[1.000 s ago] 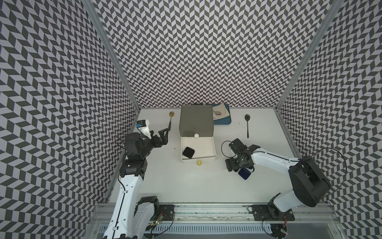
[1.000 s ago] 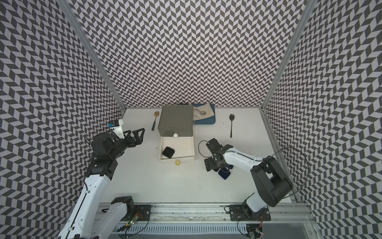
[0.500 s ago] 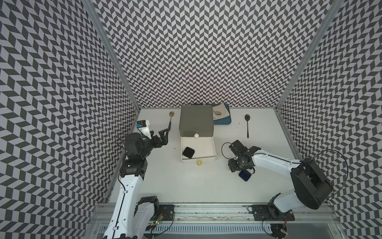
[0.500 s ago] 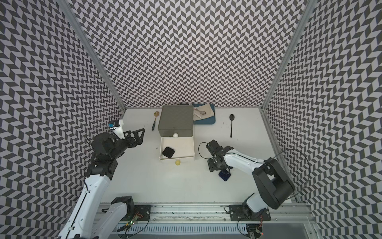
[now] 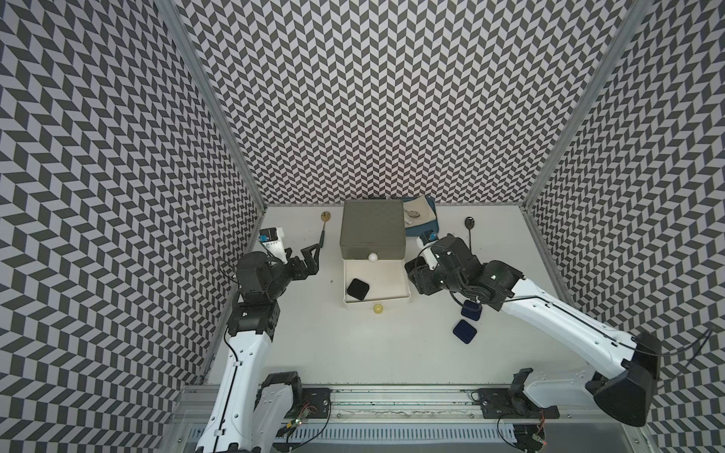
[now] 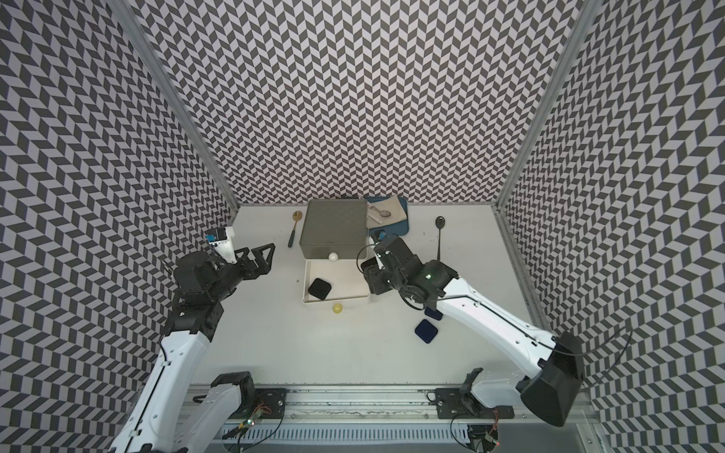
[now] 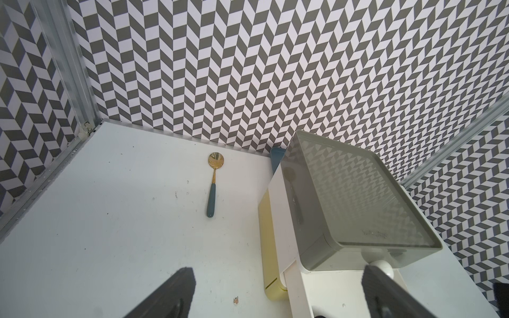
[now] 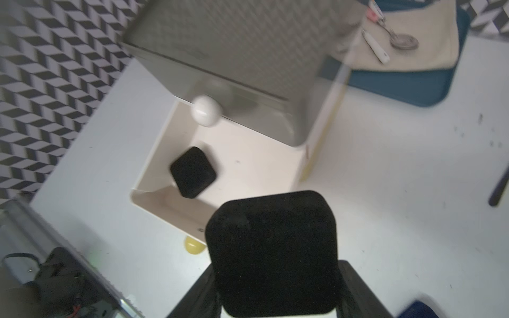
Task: Place the brooch boxes into the drawer by color
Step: Place the brooch box in the drawer.
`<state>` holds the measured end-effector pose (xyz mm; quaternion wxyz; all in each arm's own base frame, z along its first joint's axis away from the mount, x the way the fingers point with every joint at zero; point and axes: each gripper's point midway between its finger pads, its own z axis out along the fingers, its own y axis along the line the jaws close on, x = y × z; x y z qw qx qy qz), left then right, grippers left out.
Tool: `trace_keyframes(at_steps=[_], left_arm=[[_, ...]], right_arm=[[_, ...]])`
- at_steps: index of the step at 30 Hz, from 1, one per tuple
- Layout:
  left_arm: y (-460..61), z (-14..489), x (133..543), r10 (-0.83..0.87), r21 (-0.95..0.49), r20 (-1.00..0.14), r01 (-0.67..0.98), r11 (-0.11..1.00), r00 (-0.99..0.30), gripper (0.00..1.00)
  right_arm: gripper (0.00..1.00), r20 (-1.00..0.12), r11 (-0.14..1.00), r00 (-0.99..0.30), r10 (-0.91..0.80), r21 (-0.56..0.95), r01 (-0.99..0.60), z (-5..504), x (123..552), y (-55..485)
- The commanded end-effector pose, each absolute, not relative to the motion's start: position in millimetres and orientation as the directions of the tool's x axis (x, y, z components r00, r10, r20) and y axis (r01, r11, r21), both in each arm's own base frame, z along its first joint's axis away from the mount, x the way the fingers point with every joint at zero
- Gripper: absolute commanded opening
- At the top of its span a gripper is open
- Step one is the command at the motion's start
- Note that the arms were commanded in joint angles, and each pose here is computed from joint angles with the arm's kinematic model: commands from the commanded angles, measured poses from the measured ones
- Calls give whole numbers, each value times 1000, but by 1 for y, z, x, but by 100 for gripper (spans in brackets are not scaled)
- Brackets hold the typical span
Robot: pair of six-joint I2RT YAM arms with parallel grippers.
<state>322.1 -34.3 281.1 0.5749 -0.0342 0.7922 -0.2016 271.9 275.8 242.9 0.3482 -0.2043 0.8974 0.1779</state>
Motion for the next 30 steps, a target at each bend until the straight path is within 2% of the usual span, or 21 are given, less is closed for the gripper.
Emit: trace_keyframes(at_steps=[1,6,16,19,23,27,30], left_arm=[[-37,289,322,-277,-349,-909,203,915,-313,100],[-37,289,321,-274,-345,-909,200,917,-314,100],[-37,289,321,-274,-346,-909,202,916,-313,100],[-37,288,321,-273,-345,-909,201,917,-315,100],[-37,289,321,-271,-343,-910,199,918,-314,100],[-38,290,321,-271,-343,-910,203,917,-315,100],[-38,289,322,-271,-344,-909,203,917,-317,100]], right_arm=[[49,-677,836,-680,-281,175,-520,231,274,302],[49,-649,828,-697,-306,180,-531,210,279,329],[50,-611,836,-726,-315,184,-517,178,290,346],[58,-603,836,-731,-319,185,-517,174,292,350],[77,-598,830,-734,-321,195,-522,174,291,353],[83,-621,834,-722,-305,192,-517,183,293,351],[83,-635,831,-713,-296,197,-520,192,293,349]])
